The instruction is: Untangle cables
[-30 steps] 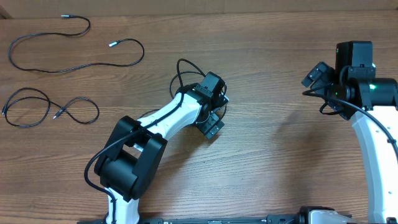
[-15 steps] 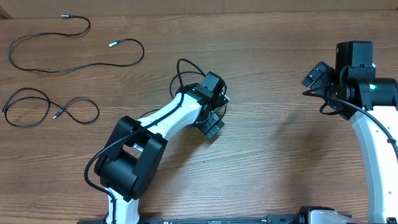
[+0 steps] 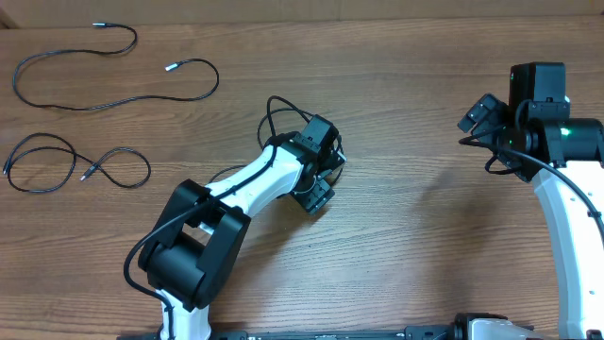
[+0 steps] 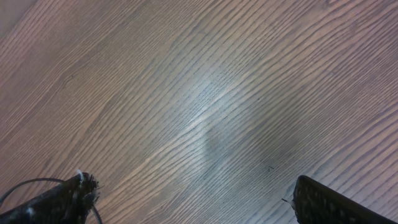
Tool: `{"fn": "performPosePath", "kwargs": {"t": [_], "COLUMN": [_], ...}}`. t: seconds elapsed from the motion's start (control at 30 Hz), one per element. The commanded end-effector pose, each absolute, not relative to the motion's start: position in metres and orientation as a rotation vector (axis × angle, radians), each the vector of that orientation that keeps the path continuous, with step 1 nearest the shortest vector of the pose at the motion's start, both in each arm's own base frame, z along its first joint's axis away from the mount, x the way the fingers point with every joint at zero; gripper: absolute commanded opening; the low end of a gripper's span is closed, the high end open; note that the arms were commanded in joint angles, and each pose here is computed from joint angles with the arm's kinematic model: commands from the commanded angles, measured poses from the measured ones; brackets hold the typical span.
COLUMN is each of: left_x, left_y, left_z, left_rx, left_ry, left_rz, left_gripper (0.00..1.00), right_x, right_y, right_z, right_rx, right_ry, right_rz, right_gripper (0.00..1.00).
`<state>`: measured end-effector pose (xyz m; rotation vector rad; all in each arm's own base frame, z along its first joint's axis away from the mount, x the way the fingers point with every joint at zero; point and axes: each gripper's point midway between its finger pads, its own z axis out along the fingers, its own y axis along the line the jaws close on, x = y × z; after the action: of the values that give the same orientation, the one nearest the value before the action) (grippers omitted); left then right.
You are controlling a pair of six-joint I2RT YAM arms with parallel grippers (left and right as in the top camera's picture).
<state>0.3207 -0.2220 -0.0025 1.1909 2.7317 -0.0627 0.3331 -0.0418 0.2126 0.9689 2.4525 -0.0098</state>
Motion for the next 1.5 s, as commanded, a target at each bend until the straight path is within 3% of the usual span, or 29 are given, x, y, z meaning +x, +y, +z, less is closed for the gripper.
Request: {"fn": "performPosePath", "kwargs": {"t": [0.0,0.07,0.1,0.33,0.6,0.93,1.2,1.23,1.37,1.47], "left_x": [0.296,0.295,0.295,0.293,0.319,0.339,0.348,0.346,0.332,0.325], "left_y": [-0.191,-0.191,-0.191,-0.191,-0.207,-0.258,-0.182,-0.173,-0.166,-0.160], "left_z": [-0.044,-0.045,-0.045,-0.044,0.014,0.100,0.084,0.082,0.070,0.055], "left_rx": [1.276,1.276,1.276,1.245,0.755,0.674,0.433,0.397,0.322,0.118], "left_ry": [2.823,2.825,2.826,2.848,3.001,2.914,3.072,3.092,3.158,3.195], "left_rz": [0.082,0.081,0.081,0.075,0.026,-0.654,-0.244,-0.183,-0.138,-0.093], "left_gripper": [0.48,0.13,0.04,0.04,0.04,0.04,0.04,0.06,0.55,0.67], "right_x": [0.333,0.333,0.333,0.333,0.333,0.333,0.333,0.333,0.333,0.333], "right_y": [-0.043,-0.043,-0.043,-0.043,-0.043,-0.043,-0.043,-0.043,-0.043,-0.043], "right_z": [0.212,0.212,0.212,0.212,0.212,0.212,0.212,0.212,0.212,0.212], "right_rx": [0.972,0.972,0.972,0.972,0.972,0.972,0.972,0.972,0.972,0.972], "right_ry": [2.452,2.452,2.452,2.452,2.452,2.452,2.452,2.452,2.452,2.452], "right_rz": [-0.013,-0.014,-0.013,-0.014,-0.014,-0.014,-0.014,-0.013,-0.014,-0.013], "right_gripper": [1.00,1.00,1.00,1.00,1.00,1.00,1.00,1.00,1.00,1.00]}}
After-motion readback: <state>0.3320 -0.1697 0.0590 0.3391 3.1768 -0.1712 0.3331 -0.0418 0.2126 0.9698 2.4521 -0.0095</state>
